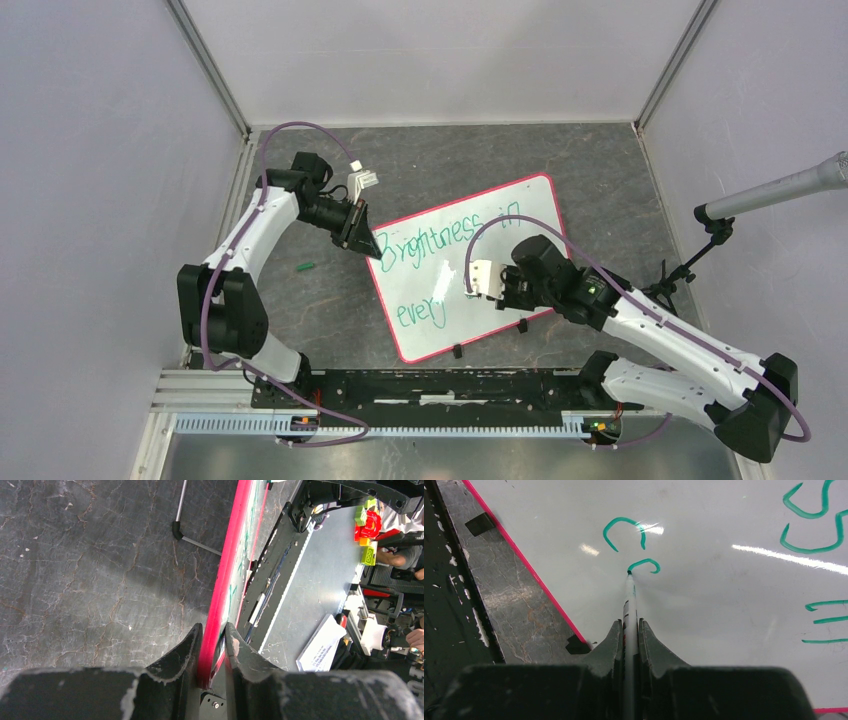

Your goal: Write a sentence on the whiteboard

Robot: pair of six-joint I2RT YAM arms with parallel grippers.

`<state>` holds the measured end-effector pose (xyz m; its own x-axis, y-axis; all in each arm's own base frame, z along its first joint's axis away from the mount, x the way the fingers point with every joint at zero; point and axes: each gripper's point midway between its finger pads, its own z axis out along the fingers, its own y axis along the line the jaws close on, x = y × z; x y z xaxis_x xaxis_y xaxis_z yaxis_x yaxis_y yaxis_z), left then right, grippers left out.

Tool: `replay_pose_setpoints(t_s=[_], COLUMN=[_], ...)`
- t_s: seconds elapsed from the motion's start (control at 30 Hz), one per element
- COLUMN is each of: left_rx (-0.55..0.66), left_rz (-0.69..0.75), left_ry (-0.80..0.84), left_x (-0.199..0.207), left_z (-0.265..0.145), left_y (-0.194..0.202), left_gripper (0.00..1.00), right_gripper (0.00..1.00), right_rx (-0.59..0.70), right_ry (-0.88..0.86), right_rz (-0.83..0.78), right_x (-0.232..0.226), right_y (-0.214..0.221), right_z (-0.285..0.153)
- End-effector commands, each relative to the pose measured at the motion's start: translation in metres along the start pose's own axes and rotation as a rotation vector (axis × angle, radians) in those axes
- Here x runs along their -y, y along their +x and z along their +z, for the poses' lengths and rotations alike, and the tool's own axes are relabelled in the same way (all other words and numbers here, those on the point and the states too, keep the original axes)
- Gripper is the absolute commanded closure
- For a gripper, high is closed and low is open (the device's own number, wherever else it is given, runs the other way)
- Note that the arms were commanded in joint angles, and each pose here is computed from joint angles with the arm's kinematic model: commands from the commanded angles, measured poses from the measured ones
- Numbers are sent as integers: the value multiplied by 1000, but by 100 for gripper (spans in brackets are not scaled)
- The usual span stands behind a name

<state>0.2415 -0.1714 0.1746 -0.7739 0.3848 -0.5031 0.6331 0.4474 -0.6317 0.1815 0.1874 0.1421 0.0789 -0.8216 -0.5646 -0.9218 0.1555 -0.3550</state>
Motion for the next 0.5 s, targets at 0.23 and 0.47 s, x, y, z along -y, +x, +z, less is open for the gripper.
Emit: replay_pose_setpoints(t_s=[0.23,0.47], left_rx=[-56,-58], left_rz=[41,41], left_ry=[-39,-39], left_x=[-14,-13], left_z=[14,14], left_y=[5,6], left_gripper=[98,97], right_gripper=[100,100], right_rx=[-49,4], right_ry=[172,194], right_rz=[11,24], right_x=[34,41], right_y=[2,-12], right_z=[-13,-15])
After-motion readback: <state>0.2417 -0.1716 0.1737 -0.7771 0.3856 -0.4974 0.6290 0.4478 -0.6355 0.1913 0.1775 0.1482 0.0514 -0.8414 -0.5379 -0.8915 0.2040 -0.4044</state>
